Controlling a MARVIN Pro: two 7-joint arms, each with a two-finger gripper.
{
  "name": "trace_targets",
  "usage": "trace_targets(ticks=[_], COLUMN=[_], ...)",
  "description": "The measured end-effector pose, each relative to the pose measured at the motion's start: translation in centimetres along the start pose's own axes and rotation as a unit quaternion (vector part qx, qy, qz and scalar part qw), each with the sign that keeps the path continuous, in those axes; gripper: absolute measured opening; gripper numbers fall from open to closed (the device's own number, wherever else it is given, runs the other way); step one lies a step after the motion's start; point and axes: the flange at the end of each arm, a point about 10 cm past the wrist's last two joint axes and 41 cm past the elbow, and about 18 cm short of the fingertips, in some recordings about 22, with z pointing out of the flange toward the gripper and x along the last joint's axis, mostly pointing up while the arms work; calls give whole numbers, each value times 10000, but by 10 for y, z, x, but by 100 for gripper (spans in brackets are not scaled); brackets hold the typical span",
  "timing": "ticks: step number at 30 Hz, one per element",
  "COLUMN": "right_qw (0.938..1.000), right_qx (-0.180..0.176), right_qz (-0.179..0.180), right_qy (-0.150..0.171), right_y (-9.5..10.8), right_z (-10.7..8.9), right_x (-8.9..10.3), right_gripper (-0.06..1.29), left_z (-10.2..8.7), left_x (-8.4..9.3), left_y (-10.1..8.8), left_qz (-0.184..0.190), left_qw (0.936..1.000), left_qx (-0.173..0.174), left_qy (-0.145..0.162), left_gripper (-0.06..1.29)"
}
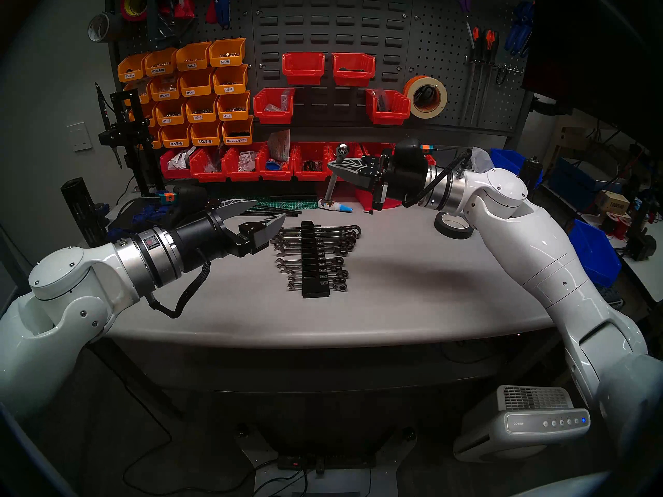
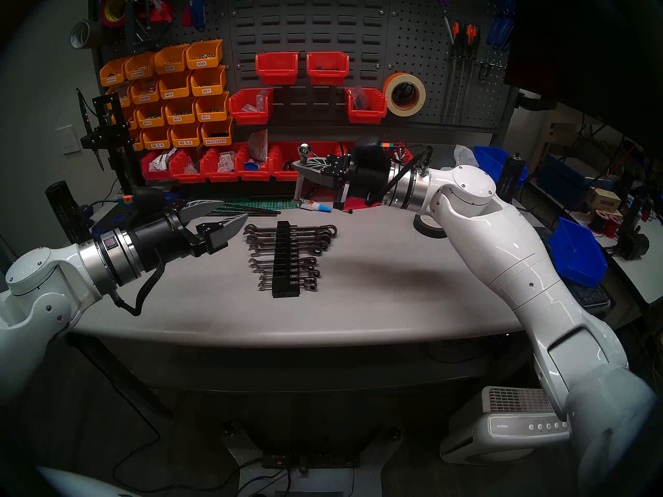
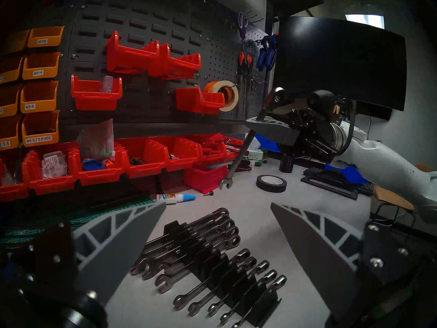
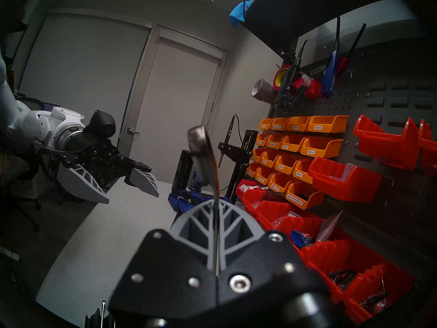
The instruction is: Put the wrenches on the table into the correct slot in the case
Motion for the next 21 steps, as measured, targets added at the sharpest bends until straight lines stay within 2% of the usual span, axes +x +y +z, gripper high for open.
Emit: trace_targets(ticks=[12, 21], right_qw=[10000, 9999], right_qx=[50, 95], right_qz=[0, 49], right_qy=[4, 44], right_y=[-1, -3], right_z=[-1, -1], right_x=[-1, -1], right_gripper=[-4, -4], left_z=[14, 24], left_x=[4, 5], left_y=[20, 44], left_qz=[166, 246], left_qw=[9995, 9977], left_qx=[-259, -635], left_qy=[53, 44], left_gripper=[122, 122])
